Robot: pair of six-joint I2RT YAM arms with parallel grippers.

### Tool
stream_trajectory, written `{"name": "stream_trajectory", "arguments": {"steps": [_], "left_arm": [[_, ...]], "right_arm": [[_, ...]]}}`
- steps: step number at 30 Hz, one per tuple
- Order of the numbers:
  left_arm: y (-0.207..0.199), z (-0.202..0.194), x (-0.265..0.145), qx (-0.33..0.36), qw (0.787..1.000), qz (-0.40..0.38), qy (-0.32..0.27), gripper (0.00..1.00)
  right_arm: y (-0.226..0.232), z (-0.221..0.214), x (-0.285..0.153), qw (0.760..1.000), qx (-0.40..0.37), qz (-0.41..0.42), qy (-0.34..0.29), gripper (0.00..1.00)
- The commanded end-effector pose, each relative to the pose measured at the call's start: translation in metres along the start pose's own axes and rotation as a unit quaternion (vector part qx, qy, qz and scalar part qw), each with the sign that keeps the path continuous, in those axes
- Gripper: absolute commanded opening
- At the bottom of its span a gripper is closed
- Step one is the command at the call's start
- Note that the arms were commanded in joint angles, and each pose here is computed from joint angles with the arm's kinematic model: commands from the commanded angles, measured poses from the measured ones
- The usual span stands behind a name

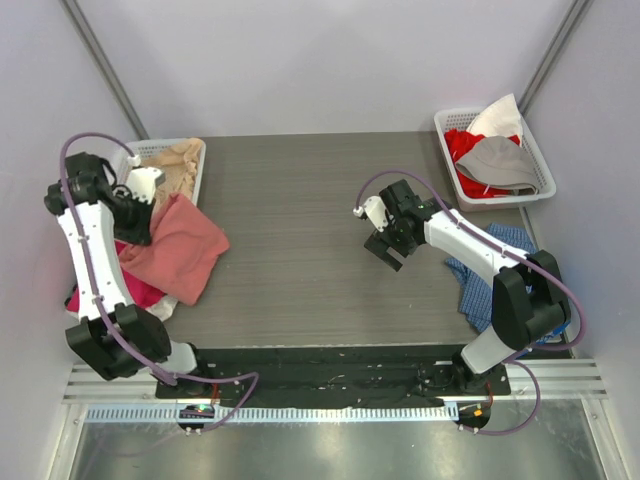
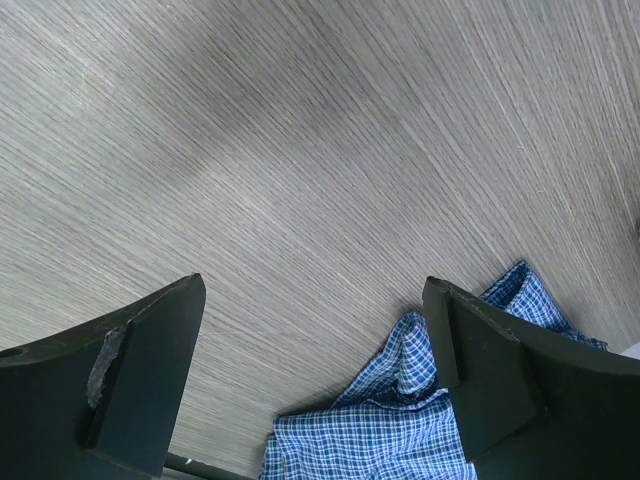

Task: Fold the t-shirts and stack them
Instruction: Neatly place the folded tshirt to the corner

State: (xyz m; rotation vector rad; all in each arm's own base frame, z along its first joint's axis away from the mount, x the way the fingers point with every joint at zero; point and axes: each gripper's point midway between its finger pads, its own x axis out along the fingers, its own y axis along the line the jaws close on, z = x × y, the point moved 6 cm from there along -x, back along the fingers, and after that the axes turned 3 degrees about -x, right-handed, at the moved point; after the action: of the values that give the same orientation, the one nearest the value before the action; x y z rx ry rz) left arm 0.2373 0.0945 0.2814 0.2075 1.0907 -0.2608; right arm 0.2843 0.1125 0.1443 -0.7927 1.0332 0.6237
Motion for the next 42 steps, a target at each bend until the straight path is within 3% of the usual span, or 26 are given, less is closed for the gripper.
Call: {"name": "stream_trajectory", "arguments": {"steps": [1, 11, 23, 42], "left_arm": [[0.008, -0.028, -0.022, 0.011, 1.0, 0.02, 0.007, 0.0], [0.035, -0.071, -0.023, -0.026, 0.999, 0.038, 0.023, 0.0], [0.099, -0.124, -0.036, -0.124, 0.988, 0.09, 0.007, 0.0], [0.169, -0.157, -0.027, -0.172, 0.973, 0.156, 0.012, 0.0]], "right_arm": [[-0.007, 0.011, -0.015, 0.999, 0.002, -0.019, -0.033, 1.0], [-0.007, 0.015, -0.015, 0.999, 0.005, -0.012, -0.034, 1.0], [-0.004, 0.015, -0.01, 1.0, 0.008, -0.003, -0.029, 1.0], [0.0, 0.016, -0.015, 1.0, 0.01, -0.003, -0.027, 1.0]]}}
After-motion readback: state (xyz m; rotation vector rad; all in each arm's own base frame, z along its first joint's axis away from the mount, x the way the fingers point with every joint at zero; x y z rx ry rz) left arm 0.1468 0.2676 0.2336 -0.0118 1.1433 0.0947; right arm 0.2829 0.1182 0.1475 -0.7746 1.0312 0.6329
